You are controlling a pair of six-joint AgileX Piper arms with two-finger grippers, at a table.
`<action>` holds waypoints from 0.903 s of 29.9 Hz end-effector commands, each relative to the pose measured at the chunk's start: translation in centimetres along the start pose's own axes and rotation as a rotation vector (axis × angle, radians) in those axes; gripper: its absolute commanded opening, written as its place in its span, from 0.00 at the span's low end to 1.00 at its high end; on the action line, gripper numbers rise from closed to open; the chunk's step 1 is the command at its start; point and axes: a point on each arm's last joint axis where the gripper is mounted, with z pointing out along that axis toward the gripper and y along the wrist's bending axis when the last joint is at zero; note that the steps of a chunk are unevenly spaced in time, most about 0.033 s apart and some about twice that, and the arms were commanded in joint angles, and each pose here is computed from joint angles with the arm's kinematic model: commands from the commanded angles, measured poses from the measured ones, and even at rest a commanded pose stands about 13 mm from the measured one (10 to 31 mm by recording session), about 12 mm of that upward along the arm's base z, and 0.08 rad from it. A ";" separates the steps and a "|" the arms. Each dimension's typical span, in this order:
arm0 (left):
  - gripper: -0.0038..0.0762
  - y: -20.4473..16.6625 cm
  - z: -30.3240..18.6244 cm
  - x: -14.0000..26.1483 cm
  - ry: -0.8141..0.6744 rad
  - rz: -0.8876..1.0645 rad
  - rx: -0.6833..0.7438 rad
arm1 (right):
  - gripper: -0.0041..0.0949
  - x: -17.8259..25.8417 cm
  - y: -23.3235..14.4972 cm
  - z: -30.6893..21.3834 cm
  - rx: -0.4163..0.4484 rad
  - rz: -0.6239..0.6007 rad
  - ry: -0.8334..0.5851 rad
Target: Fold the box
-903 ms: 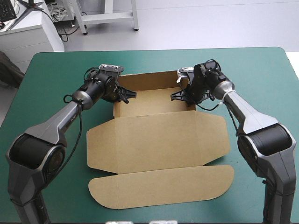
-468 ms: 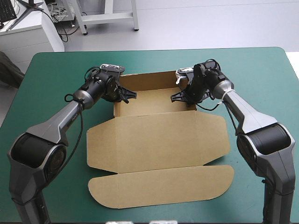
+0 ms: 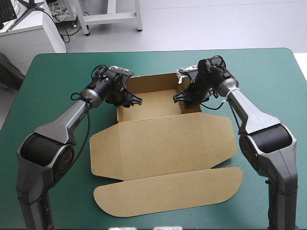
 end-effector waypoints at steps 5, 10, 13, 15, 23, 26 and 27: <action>0.51 -1.0 -4.5 -1.4 -0.059 -0.056 0.036 | 0.49 -1.2 -0.8 -6.9 0.064 0.028 -0.147; 0.51 -0.8 -6.6 -2.4 -0.097 -0.084 0.017 | 0.49 -1.4 -0.7 -7.4 0.059 0.023 -0.167; 0.51 -0.7 -7.6 -2.7 -0.102 -0.086 0.014 | 0.49 -1.4 -0.7 -7.5 0.055 0.023 -0.169; 0.51 -0.6 -8.0 -2.8 -0.105 -0.084 0.002 | 0.49 -1.4 -0.7 -7.5 0.055 0.028 -0.169; 0.51 0.1 -11.1 -3.3 -0.146 -0.082 -0.046 | 0.49 -1.1 -0.5 -9.7 0.064 0.032 -0.214; 0.51 0.3 -13.7 -3.3 -0.215 -0.087 -0.034 | 0.49 -0.7 -0.3 -11.8 0.075 0.025 -0.257; 0.51 0.4 -14.6 -3.3 -0.237 -0.087 -0.034 | 0.49 -0.5 -0.2 -12.5 0.077 0.024 -0.270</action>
